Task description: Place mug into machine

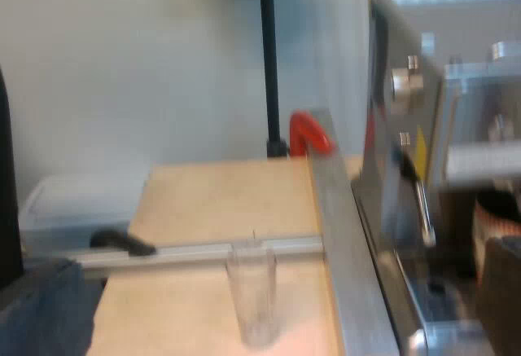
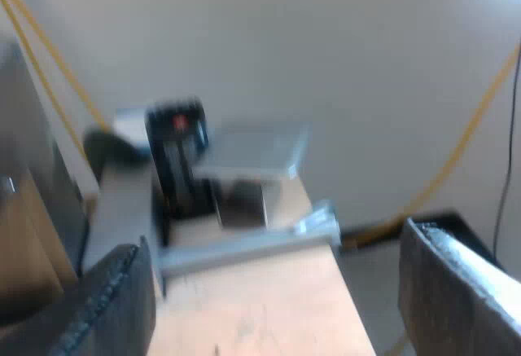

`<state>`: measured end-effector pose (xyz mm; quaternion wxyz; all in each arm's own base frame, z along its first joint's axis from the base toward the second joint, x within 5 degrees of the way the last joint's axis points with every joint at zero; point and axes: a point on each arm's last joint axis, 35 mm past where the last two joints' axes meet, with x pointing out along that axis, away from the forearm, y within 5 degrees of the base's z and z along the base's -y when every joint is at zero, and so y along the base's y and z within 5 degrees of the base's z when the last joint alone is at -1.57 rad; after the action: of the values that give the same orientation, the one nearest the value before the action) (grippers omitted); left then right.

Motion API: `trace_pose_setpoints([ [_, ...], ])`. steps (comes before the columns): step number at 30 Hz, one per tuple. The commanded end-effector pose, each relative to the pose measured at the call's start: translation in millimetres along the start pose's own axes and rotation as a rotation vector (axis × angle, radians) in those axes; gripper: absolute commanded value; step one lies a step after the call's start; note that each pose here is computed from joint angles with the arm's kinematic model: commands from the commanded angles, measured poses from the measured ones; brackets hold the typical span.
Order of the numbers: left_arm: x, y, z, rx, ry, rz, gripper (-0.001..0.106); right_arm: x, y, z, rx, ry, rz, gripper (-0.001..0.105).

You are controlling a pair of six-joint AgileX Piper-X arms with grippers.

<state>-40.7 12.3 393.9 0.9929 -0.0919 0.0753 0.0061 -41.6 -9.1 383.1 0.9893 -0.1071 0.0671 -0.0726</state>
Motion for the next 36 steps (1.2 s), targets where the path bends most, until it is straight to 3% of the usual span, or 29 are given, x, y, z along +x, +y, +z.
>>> trace_pose_setpoints([
  [1,0,3.0,-16,-0.009,0.07,0.006,0.098,3,2,-3,-0.035,0.059,0.021,0.065],
  [8,-3,6.4,-37,0.016,0.26,0.029,0.098,6,4,-7,-0.037,0.074,0.054,0.065],
  [14,12,3.0,-36,-0.001,0.201,-0.008,0.098,11,9,-8,-0.036,0.053,0.144,0.065],
  [16,24,-0.4,-35,-0.048,0.151,-0.056,0.098,17,12,-8,-0.032,0.029,0.181,0.065],
  [20,43,-4.9,-38,-0.06,0.105,-0.135,0.098,26,17,-13,-0.03,0.02,0.24,0.065],
  [23,57,-6.3,-48,-0.061,0.113,-0.168,0.098,33,21,-23,-0.031,0.067,0.278,0.065],
  [31,89,-1.8,-95,-0.054,0.282,-0.14,0.098,56,33,-54,-0.037,0.201,0.315,0.065],
  [36,90,-1.8,-96,-0.037,0.283,-0.142,0.098,62,37,-70,-0.044,0.296,0.334,0.065],
])
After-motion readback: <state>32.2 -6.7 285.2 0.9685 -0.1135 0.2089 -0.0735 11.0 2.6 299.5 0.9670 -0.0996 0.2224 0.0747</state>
